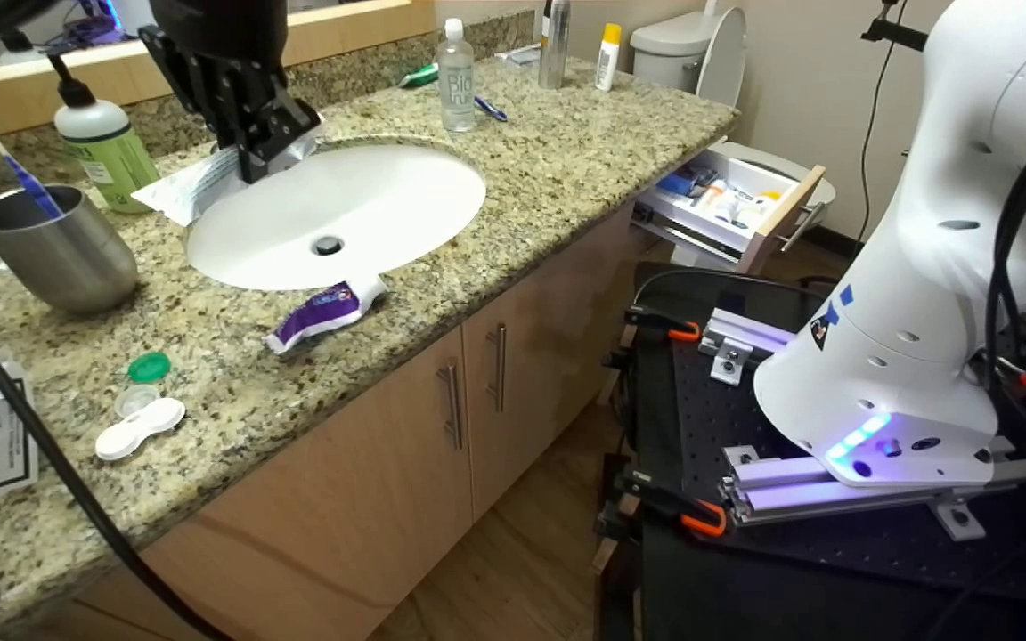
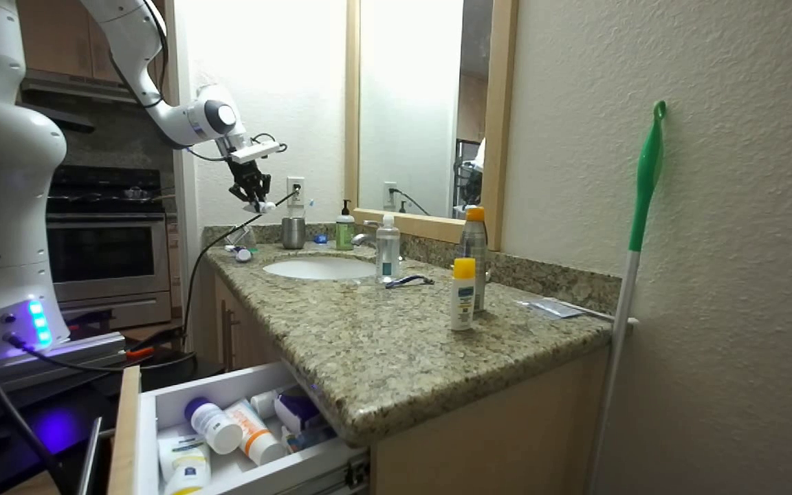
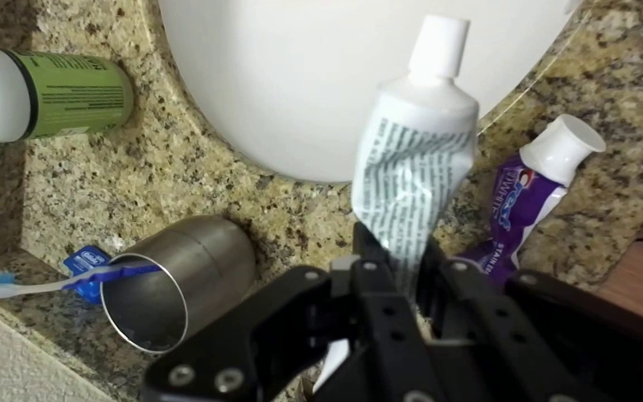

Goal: Move the white tube to the left side of the sink counter

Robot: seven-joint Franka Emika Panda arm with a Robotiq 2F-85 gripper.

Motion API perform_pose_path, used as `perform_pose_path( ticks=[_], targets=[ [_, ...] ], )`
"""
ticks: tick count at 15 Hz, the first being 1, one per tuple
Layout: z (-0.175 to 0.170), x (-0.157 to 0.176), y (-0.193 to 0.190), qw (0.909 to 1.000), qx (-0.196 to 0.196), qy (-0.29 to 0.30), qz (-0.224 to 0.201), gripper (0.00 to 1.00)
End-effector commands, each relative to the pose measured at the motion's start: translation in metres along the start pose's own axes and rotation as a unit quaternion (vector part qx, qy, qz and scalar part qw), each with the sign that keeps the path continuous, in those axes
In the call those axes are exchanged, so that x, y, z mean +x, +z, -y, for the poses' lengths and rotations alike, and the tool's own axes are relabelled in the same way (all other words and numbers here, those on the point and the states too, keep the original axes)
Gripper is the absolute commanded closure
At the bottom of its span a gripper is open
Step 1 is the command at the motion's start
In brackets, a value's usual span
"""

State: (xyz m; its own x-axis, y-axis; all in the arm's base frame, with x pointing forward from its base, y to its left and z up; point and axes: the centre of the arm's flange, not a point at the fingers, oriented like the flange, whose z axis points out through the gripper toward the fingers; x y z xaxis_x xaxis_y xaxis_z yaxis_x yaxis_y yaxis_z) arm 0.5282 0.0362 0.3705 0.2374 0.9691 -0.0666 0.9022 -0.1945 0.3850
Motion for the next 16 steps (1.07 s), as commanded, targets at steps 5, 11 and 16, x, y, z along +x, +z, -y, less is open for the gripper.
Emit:
perform_pose_path(
  ticks=[5, 11, 16],
  targets=[
    [0.026, 0.030, 0.052, 0.9981, 0.054, -0.029, -0.004, 0.96],
    [0.038, 0.033, 0.061, 0.9977, 0.064, -0.023, 0.002, 0.96],
    [0.036, 0.048, 0.081, 0.9987, 0.046, -0.018, 0.010, 0.96]
  ],
)
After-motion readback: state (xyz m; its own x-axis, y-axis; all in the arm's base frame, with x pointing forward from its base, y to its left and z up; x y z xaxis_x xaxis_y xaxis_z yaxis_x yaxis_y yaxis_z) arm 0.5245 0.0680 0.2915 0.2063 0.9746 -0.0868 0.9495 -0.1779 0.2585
